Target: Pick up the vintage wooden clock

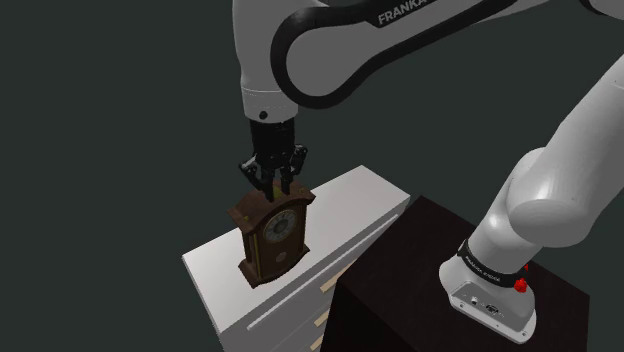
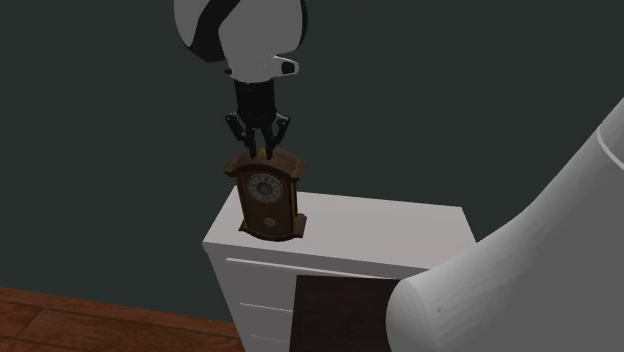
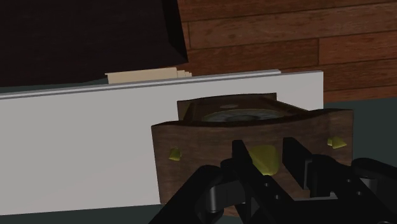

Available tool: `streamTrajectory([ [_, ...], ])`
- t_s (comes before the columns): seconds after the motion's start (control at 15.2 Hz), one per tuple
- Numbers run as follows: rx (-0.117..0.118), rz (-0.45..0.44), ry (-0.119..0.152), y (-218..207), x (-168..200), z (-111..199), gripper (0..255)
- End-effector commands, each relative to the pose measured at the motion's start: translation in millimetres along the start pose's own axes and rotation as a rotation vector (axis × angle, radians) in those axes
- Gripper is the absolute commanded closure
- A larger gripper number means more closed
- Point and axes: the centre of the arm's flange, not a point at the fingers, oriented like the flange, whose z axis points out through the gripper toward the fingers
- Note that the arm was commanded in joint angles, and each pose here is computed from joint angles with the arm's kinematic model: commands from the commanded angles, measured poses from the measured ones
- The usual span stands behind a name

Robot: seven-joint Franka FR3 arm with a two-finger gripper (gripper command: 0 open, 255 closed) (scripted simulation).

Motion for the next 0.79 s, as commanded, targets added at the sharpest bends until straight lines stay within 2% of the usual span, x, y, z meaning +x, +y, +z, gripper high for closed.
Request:
streamTrajectory([
  [0.0, 0.0, 0.0, 0.0, 0, 0, 1, 255],
  [0.46, 0.0, 0.0, 0.0, 0, 0, 0, 255],
  [0.73, 0.0, 0.0, 0.0, 0, -1, -21, 255],
])
